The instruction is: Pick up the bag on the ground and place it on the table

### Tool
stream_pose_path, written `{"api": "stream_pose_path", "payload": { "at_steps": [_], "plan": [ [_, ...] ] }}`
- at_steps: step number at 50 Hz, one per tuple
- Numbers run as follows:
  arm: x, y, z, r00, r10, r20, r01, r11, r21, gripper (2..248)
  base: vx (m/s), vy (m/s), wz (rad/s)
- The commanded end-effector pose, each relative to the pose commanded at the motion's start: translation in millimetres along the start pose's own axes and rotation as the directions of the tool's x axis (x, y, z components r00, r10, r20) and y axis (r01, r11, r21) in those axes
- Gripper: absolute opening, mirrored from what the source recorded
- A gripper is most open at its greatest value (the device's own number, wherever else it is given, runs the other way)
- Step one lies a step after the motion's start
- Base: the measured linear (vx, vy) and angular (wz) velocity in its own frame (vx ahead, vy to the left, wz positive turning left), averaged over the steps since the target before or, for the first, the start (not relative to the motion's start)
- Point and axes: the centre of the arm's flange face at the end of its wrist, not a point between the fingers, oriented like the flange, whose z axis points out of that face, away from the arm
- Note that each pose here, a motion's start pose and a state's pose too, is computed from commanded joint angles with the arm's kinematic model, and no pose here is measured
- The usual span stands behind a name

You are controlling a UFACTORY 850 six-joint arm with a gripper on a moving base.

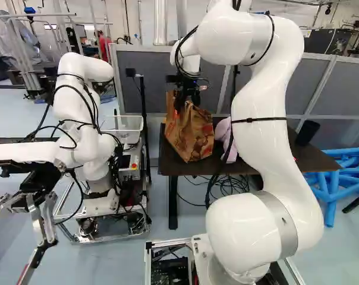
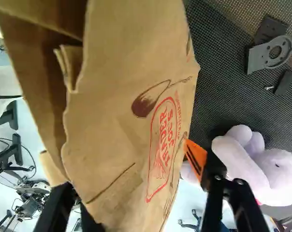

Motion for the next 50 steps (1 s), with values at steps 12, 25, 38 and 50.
{"api": "stream_pose_path", "payload": {
  "at_steps": [12,25,38,50],
  "plan": [
    [-1.2,-1.5,-3.6,1.0,-0.002,-0.005,0.002,1.0,-0.002,247,0.0,0.0,0.0],
    [-8.1,-6.9,-22.0,0.999,-0.006,-0.031,0.005,1.0,-0.012,247,0.0,0.0,0.0],
    [-16.3,-12.1,-42.0,0.998,-0.009,-0.061,0.008,1.0,-0.024,247,0.0,0.0,0.0],
    [-24.4,-15.9,-60.4,0.996,-0.012,-0.089,0.008,0.999,-0.034,247,0.0,0.0,0.0]
  ]
}}
